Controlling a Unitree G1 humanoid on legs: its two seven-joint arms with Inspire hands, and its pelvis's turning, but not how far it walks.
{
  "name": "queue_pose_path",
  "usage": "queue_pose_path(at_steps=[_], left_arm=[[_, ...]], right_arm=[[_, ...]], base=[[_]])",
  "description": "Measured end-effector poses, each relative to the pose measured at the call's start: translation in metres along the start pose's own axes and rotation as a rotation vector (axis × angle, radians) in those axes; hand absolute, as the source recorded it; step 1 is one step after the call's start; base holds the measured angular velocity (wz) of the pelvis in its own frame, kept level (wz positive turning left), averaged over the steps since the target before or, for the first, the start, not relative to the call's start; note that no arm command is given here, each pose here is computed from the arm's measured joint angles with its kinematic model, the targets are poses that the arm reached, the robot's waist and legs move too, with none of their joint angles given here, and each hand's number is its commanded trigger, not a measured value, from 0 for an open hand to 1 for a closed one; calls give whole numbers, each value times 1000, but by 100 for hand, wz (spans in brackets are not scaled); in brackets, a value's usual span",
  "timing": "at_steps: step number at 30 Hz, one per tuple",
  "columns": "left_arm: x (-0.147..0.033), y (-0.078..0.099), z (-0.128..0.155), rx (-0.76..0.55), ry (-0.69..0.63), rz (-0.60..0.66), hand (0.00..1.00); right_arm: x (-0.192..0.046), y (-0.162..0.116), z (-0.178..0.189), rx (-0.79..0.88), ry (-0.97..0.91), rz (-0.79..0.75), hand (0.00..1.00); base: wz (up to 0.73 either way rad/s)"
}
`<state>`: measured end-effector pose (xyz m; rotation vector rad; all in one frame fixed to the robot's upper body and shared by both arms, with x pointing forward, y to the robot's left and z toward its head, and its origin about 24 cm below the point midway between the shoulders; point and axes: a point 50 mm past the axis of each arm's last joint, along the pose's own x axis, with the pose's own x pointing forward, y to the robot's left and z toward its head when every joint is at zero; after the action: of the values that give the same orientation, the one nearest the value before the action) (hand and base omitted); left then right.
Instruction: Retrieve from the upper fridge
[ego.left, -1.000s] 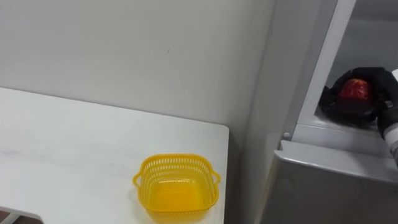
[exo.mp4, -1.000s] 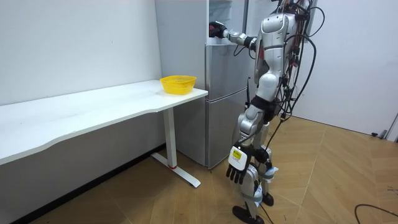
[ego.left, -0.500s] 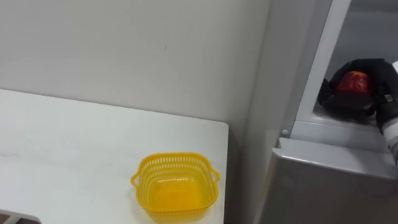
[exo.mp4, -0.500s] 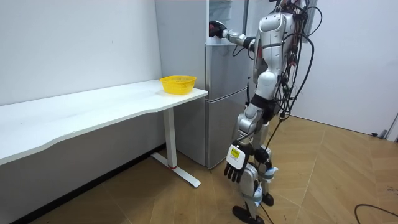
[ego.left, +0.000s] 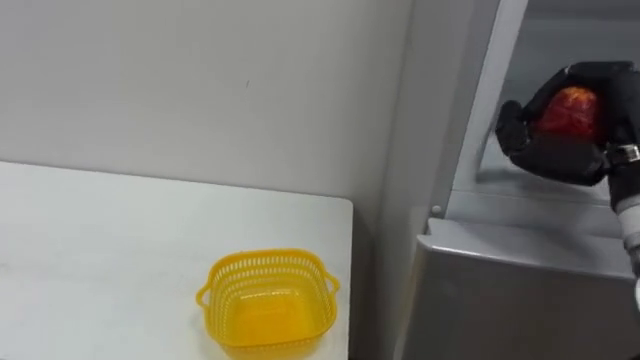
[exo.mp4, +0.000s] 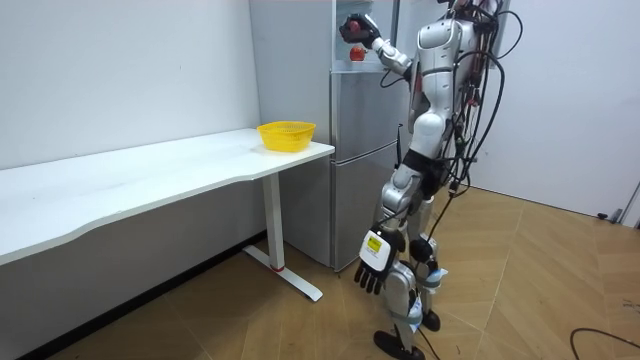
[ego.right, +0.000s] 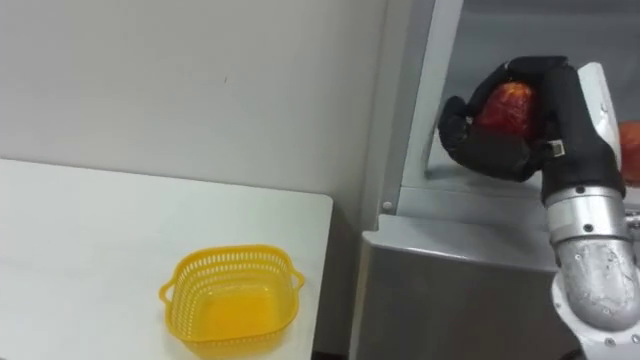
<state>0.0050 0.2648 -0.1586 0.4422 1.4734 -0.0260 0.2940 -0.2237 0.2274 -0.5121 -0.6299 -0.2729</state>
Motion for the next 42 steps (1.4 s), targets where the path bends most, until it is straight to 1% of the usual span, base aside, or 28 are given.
queue_pose_path(at_steps=[2,7,14,16,18,21,30,35,42], left_arm=[[0,0,3,-1,-8,0,0],[1,-5,6,-4,-26,-8,0],[0,-7,2,-2,-26,-8,0],[0,-7,4,8,-32,-2,0],[0,-8,6,17,-37,-2,0],[0,-8,5,17,-36,-4,0],[1,-10,10,34,-50,-23,0],[2,-10,14,33,-48,-29,0],[3,-8,16,34,-38,-33,0]], right_arm=[[-3,-1,9,5,-37,-4,100],[-6,-2,35,-64,-188,-41,100],[-14,-3,61,-92,-324,-69,100],[-22,-2,70,-133,-372,-92,100],[-27,2,76,-151,-405,-83,100],[-31,9,83,-122,-439,-53,100],[-35,29,84,-87,-433,79,100],[-33,34,82,-126,-431,129,100],[-31,56,55,-162,-299,284,100]], base=[[0],[0],[-2],[0],[-4],[-1],[0],[0],[9]])
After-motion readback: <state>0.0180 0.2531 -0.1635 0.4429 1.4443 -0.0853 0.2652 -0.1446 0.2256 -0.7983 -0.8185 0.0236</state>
